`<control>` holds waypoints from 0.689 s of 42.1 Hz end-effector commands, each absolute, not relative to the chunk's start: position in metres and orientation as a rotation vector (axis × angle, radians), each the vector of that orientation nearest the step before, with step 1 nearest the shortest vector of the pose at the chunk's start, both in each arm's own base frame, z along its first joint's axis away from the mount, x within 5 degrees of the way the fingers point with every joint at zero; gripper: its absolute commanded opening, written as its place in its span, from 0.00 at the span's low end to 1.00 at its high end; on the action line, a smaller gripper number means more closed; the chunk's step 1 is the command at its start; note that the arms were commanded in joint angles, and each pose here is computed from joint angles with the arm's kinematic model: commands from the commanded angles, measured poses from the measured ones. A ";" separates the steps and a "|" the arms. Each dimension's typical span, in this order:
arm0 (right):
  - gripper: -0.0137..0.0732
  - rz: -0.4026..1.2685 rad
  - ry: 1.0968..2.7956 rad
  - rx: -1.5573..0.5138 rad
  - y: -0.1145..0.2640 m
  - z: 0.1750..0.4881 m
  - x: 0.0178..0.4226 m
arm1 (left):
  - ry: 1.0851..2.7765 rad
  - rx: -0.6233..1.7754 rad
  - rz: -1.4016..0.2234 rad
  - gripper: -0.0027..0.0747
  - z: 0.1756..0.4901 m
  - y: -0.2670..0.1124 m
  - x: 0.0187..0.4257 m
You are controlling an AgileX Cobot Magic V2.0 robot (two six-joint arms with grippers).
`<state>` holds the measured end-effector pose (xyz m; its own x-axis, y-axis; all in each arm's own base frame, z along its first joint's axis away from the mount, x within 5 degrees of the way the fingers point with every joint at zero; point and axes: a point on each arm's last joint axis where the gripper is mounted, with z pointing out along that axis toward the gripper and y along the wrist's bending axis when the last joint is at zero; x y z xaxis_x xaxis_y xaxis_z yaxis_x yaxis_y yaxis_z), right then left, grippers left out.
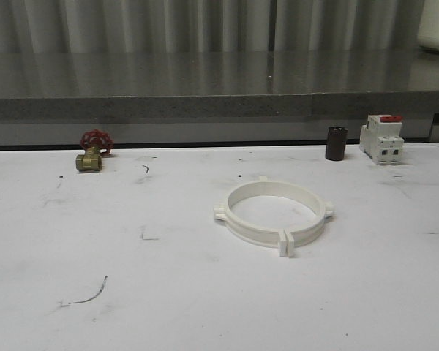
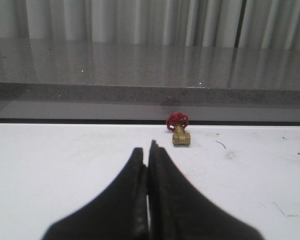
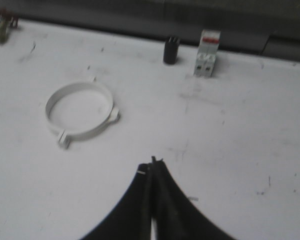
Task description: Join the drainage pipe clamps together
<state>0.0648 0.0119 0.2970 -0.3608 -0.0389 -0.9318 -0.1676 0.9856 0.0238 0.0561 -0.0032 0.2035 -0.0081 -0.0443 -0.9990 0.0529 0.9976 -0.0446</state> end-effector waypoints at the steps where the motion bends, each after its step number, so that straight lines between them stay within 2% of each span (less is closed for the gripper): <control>1: 0.08 0.114 1.692 -0.079 0.008 0.293 0.065 | 1.504 -0.002 -0.080 0.01 0.204 -0.003 0.056; 9: 0.08 0.086 1.471 -0.033 0.005 0.250 0.059 | 1.504 -0.002 -0.080 0.01 0.204 -0.003 0.056; 17: 0.08 0.050 1.365 0.002 0.001 0.216 0.053 | 1.504 -0.002 -0.080 0.01 0.204 -0.003 0.056; 29: 0.08 0.047 1.379 0.004 0.001 0.216 0.054 | 1.507 -0.002 -0.080 0.01 0.204 -0.003 0.056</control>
<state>0.0566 0.0019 0.2050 0.0776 0.0421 -0.9961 -0.0374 0.9985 0.0393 0.0561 -0.0032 0.2036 -0.0064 -0.0443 -0.9990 0.0529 0.9976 -0.0446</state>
